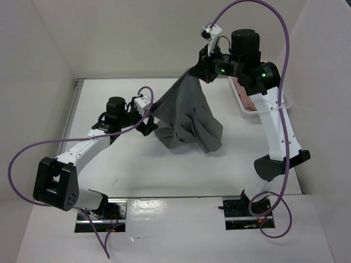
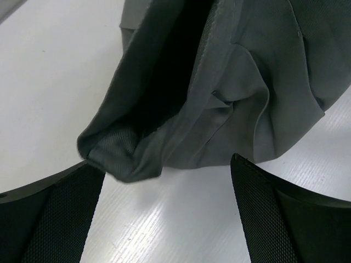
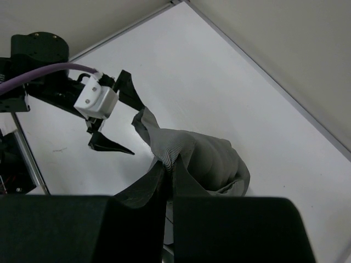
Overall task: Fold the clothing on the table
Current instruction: Flatten the skirt out
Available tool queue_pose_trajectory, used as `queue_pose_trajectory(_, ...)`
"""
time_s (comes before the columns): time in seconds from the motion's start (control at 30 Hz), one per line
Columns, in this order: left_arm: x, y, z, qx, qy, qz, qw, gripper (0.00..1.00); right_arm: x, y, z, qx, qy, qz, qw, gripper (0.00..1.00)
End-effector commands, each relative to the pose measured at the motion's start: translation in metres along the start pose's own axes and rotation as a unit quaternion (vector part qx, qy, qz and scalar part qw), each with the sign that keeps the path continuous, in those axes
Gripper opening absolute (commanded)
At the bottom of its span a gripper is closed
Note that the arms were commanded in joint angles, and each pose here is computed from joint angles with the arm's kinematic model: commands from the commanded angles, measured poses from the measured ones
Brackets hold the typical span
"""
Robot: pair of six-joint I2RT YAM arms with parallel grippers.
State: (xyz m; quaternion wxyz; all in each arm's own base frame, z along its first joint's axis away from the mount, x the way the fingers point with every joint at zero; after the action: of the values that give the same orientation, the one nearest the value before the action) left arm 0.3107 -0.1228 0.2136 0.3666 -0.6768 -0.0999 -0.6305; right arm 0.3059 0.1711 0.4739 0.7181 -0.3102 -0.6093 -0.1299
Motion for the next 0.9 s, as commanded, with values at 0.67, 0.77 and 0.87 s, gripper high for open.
queue_pose_trajectory(0.67,0.046,0.023,0.007,-0.086,0.008,-0.030,0.996,0.00,0.025,-0.044,0.029,0.036,-0.026,-0.066,0.997,0.00)
queue_pose_trajectory(0.77,0.051,0.017,0.005,-0.088,0.002,-0.021,0.996,0.00,0.025,-0.046,0.028,0.026,-0.031,-0.066,0.997,0.00)
queue_pose_trajectory(0.87,0.071,-0.002,0.006,-0.079,0.005,-0.029,0.996,0.00,0.022,-0.051,0.029,0.013,-0.034,-0.064,0.997,0.00)
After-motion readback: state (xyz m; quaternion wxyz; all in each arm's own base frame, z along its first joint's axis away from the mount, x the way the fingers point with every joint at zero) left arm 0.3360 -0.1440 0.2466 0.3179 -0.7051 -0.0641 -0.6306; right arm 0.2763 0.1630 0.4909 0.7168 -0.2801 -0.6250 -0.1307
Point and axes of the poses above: each gripper's point midway between its finger pads, its own y axis out along the fingers, its own z axis along the line the jaws close on, x = y × z, the point moved 9 cm from there along -y, back along the fingers, and after that the axes turned 2 degrees about y, right-handed, at the moved point
